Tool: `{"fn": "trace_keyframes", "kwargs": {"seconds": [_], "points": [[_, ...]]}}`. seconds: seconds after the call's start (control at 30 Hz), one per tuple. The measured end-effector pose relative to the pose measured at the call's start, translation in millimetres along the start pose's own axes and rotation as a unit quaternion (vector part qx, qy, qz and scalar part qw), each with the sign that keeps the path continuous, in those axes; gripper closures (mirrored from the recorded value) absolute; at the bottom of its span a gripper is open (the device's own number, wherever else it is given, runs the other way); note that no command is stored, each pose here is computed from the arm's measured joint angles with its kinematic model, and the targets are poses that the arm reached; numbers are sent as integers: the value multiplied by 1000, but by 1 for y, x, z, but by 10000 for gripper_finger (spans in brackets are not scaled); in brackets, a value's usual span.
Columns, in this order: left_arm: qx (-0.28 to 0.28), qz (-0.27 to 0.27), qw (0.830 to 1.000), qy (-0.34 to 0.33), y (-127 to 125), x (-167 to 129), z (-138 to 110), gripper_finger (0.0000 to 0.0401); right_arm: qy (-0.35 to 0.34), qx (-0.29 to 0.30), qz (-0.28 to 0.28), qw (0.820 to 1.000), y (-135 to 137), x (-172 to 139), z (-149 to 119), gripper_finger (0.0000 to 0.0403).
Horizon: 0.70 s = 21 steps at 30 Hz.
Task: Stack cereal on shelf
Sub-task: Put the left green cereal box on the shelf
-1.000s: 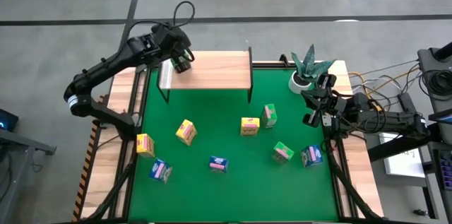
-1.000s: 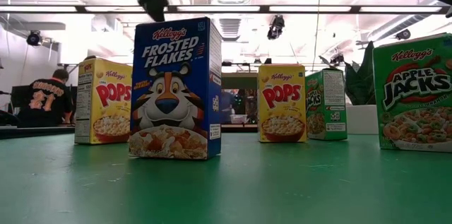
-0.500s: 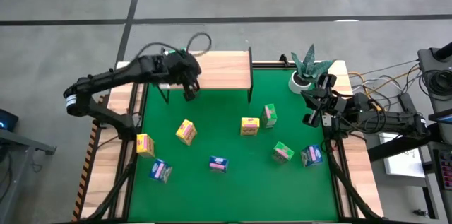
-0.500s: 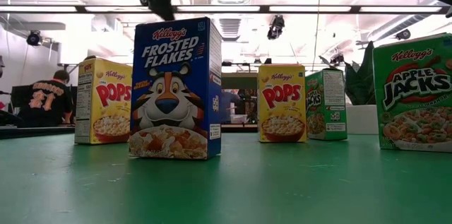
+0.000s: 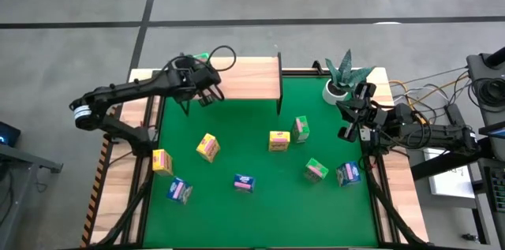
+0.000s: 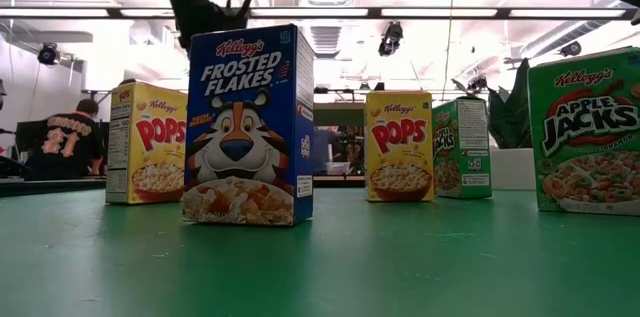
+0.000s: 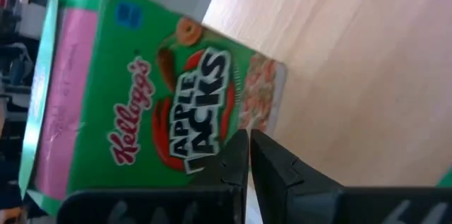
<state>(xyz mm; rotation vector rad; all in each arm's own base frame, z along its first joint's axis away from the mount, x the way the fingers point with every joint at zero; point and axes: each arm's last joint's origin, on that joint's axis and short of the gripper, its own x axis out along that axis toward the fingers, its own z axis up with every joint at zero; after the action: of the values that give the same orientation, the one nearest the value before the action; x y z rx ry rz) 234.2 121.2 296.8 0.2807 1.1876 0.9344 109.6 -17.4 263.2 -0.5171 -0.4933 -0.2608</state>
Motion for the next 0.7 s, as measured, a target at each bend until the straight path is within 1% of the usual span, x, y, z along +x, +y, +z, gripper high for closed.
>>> {"fn": "trace_keyframes", "kwargs": {"seconds": [0.1, 0.3, 0.7], "points": [[-10, 6, 1000, 8, 5, 6, -2, 401, 0, -3, 0, 1000, 0, 0, 0, 394], [-24, 17, 1000, -1, 11, 14, 0, 401, 0, -2, 0, 1000, 0, 0, 0, 394], [-48, 22, 999, -11, 14, 17, 2, 401, 0, -3, 0, 1000, 0, 0, 0, 394]]}}
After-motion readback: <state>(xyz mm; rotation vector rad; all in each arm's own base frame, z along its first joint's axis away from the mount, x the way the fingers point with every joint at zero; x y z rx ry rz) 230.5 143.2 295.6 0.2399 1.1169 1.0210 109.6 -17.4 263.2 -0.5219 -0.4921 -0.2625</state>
